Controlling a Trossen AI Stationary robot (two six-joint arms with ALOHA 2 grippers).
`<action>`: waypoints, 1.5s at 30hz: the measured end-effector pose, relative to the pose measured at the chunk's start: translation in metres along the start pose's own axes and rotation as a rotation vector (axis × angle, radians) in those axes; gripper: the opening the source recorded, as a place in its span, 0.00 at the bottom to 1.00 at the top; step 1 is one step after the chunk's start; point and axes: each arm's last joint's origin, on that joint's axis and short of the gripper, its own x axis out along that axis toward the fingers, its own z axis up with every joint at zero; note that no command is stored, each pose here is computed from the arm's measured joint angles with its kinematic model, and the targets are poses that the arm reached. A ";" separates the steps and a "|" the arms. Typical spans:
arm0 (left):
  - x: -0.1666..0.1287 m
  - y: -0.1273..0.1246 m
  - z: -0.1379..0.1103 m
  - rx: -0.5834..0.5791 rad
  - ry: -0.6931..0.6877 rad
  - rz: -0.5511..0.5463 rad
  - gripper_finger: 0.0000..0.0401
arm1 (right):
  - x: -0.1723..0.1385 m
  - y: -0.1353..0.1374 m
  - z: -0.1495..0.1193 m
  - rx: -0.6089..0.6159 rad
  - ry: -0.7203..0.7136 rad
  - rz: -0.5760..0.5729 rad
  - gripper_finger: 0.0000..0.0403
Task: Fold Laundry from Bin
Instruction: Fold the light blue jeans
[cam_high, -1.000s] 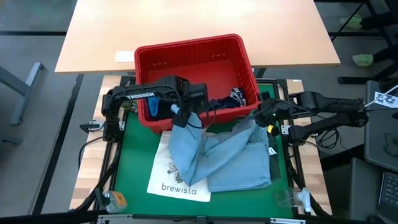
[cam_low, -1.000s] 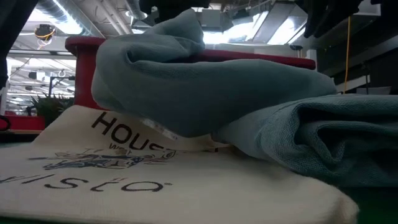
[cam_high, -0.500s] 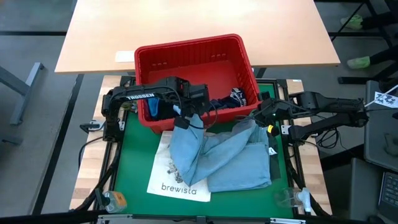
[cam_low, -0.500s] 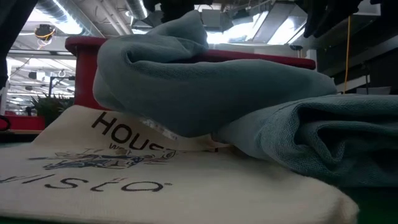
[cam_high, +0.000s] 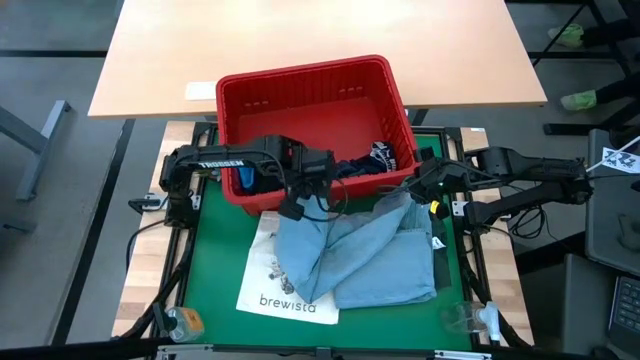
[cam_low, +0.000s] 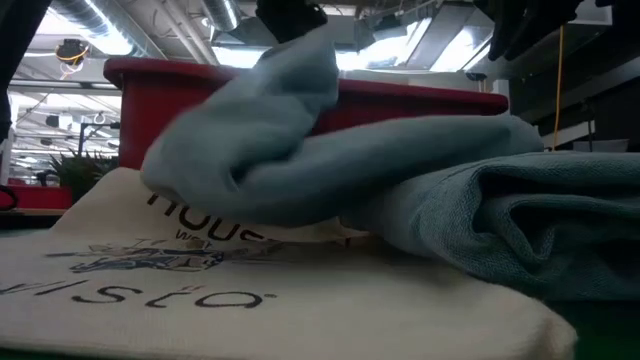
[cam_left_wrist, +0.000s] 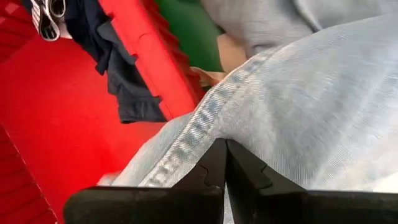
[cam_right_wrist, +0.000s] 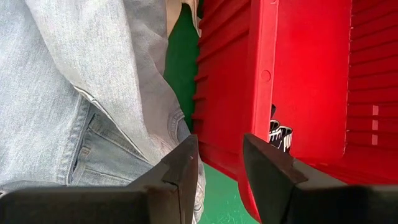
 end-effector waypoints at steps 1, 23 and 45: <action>-0.002 -0.003 0.000 0.005 -0.005 0.001 0.00 | 0.000 0.000 0.000 0.000 0.000 0.000 0.31; -0.013 -0.042 0.015 -0.093 -0.008 0.157 0.07 | 0.000 0.000 0.001 0.003 -0.007 -0.003 0.31; -0.006 0.004 0.011 -0.353 -0.104 0.164 0.46 | 0.000 0.000 0.001 0.003 -0.007 -0.004 0.31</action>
